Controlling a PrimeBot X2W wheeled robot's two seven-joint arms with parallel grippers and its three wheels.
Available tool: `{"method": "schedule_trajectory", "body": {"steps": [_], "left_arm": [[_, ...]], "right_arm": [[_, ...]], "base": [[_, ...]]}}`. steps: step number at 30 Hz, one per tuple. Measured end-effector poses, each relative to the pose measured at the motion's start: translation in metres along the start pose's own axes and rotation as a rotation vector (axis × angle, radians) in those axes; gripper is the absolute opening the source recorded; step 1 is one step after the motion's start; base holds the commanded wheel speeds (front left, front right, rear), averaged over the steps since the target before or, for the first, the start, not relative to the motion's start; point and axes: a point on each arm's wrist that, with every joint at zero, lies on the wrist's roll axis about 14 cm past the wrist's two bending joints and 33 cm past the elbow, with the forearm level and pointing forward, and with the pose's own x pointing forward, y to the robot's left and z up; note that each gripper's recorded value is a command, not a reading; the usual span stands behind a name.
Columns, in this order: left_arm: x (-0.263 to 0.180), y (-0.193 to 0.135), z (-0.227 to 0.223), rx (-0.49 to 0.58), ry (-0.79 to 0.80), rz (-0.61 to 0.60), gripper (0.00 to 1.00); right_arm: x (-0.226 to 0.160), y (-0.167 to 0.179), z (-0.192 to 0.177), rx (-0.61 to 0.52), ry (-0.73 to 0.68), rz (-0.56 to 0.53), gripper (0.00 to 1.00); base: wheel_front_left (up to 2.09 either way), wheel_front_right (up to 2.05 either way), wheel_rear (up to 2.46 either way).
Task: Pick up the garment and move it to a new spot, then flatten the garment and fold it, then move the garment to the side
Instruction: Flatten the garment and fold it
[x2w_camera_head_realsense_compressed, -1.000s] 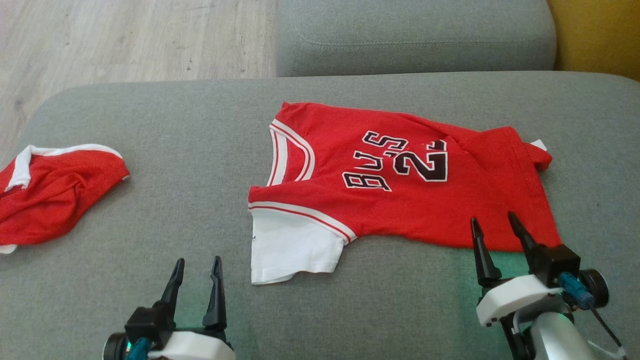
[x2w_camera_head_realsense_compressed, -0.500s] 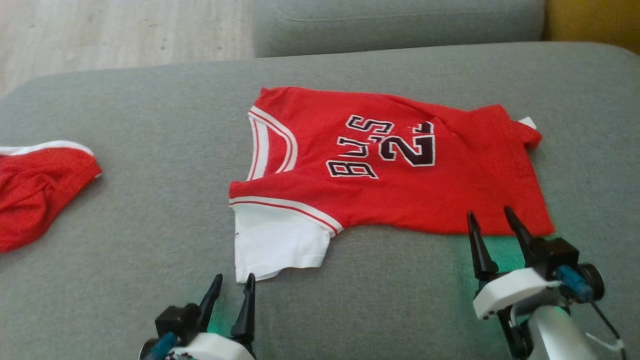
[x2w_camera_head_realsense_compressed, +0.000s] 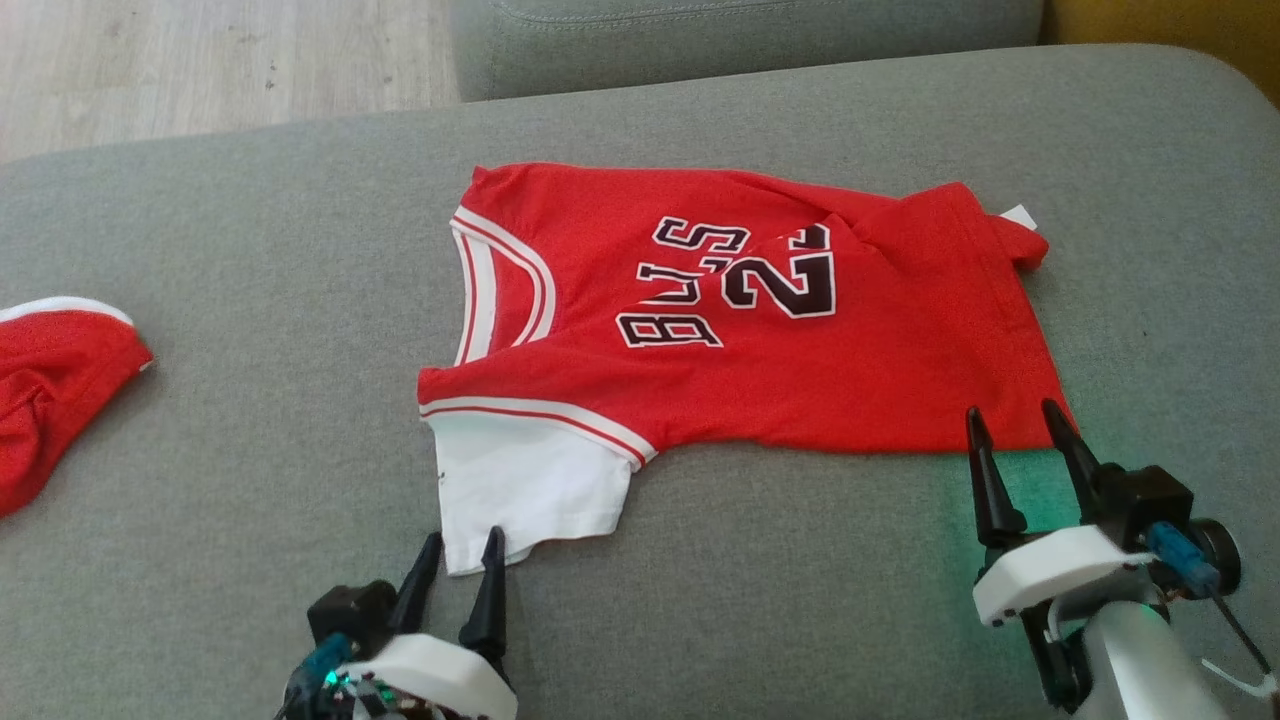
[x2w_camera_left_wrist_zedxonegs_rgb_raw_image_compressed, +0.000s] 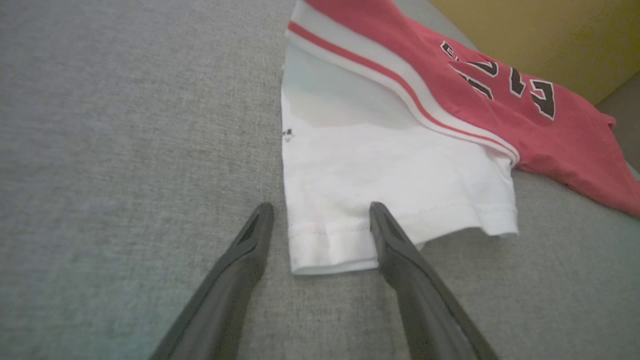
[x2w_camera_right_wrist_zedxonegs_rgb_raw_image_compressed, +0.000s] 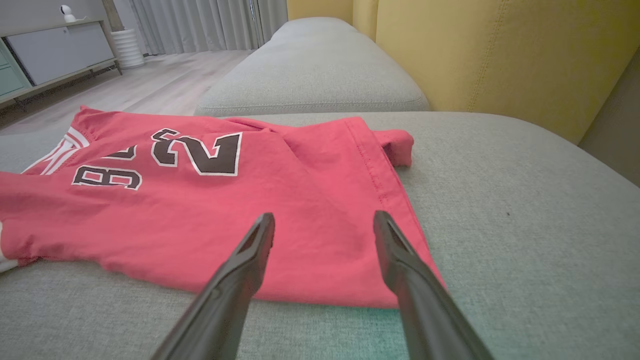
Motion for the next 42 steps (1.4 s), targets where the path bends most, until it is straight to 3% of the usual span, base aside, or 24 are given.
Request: {"method": "schedule_trajectory", "body": {"steps": [1, 2, 3, 4, 5, 6, 7, 9, 19, 24, 31, 33, 42], "left_arm": [[0.001, -0.002, -0.001, -0.007, 0.006, -0.008, 0.93], [0.002, -0.004, -0.002, -0.012, 0.013, -0.017, 0.80], [0.003, -0.006, -0.003, -0.021, 0.018, -0.023, 0.55], [0.004, -0.007, -0.004, -0.028, 0.026, -0.028, 0.55], [0.005, -0.009, -0.004, -0.033, 0.031, -0.034, 0.47], [0.008, -0.015, -0.005, -0.043, 0.040, -0.049, 0.34], [0.008, -0.016, -0.007, -0.047, 0.048, -0.053, 0.27], [0.009, -0.018, -0.009, -0.056, 0.054, -0.057, 0.00], [0.016, -0.014, 0.010, -0.013, 0.005, -0.056, 0.00], [0.015, -0.011, 0.015, 0.001, -0.019, -0.042, 0.00], [0.012, -0.008, 0.017, 0.009, -0.034, -0.034, 0.00], [0.011, -0.007, 0.018, 0.012, -0.037, -0.032, 0.00], [0.005, 0.000, 0.022, 0.021, -0.059, -0.009, 0.00]], "right_arm": [[0.000, 0.000, 0.000, 0.000, -0.001, -0.001, 1.00], [0.001, -0.001, 0.001, 0.001, -0.004, -0.003, 1.00], [0.001, -0.001, 0.002, 0.001, -0.007, -0.004, 1.00], [0.001, -0.002, 0.003, 0.001, -0.008, -0.005, 1.00], [0.001, -0.003, 0.003, 0.003, -0.009, -0.008, 1.00], [0.001, -0.005, 0.003, 0.006, -0.009, -0.016, 1.00], [0.002, -0.004, 0.005, 0.013, -0.015, -0.018, 1.00], [0.001, -0.012, 0.005, 0.028, -0.017, -0.044, 1.00], [-0.005, -0.078, -0.018, 0.078, 0.059, -0.251, 1.00], [0.010, -0.074, -0.020, 0.091, 0.083, -0.237, 1.00], [0.009, -0.059, -0.058, 0.127, 0.241, -0.210, 1.00], [0.011, -0.057, -0.060, 0.142, 0.250, -0.208, 0.00], [0.022, -0.044, -0.050, 0.187, 0.212, -0.171, 0.00]], "base": [[0.00, 0.00, 0.00], [0.00, 0.00, 0.00], [0.00, 0.00, 0.00], [0.00, 0.00, 0.00], [0.00, 0.00, 0.00], [0.00, 0.00, 0.00], [0.00, 0.00, 0.00], [0.00, 0.00, 0.00], [0.00, 0.00, 0.00], [0.00, 0.00, 0.00], [0.00, 0.00, 0.00], [0.00, 0.00, 0.00], [0.00, 0.00, 0.00]]}}
